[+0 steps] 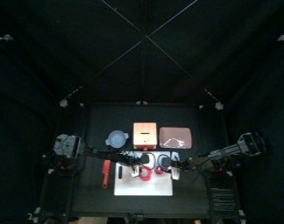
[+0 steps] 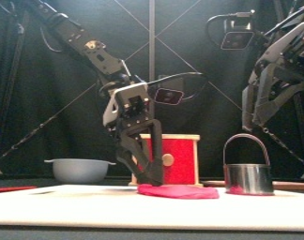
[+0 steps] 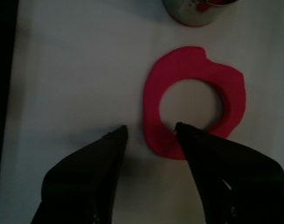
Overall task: Get the cutter from the drawer then cut the dough then place the extra dough in the bowl
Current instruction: Place the extra dough in the bowl
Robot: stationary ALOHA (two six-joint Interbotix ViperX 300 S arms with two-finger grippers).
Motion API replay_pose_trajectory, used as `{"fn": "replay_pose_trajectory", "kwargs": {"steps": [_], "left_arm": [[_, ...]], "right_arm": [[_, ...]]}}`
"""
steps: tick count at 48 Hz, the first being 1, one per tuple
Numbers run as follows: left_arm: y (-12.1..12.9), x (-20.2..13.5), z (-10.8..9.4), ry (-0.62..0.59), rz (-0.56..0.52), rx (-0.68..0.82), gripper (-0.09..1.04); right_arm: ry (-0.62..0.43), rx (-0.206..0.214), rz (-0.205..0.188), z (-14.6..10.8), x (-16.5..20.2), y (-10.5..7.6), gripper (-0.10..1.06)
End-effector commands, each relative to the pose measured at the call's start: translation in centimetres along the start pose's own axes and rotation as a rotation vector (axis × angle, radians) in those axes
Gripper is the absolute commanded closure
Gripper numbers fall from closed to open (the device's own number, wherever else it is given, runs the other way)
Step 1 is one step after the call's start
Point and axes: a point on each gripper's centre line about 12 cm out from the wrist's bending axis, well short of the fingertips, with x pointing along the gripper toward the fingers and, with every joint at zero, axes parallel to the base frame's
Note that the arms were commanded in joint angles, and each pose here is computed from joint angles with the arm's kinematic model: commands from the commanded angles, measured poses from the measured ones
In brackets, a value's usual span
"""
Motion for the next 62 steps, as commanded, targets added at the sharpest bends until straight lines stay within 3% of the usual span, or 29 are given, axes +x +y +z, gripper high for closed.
{"fn": "replay_pose_trajectory", "kwargs": {"steps": [1,39,52,62], "left_arm": [[0.5,0.6,-1.0,0.053,0.022,0.008,0.08],[0.4,2.1,-1.1,0.107,0.039,0.020,0.09],[0.3,1.8,-0.8,0.098,0.037,0.023,0.28],[0.2,1.4,-0.5,0.086,0.034,0.023,0.32]], "right_arm": [[-0.033,0.007,0.010,0.7,-0.7,0.1,0.21],[-0.032,0.007,0.009,0.7,-0.7,0.0,0.21],[-0.032,0.006,0.009,0.7,-0.7,0.0,0.21],[-0.029,0.008,0.006,0.6,-0.7,0.0,0.21]]}}
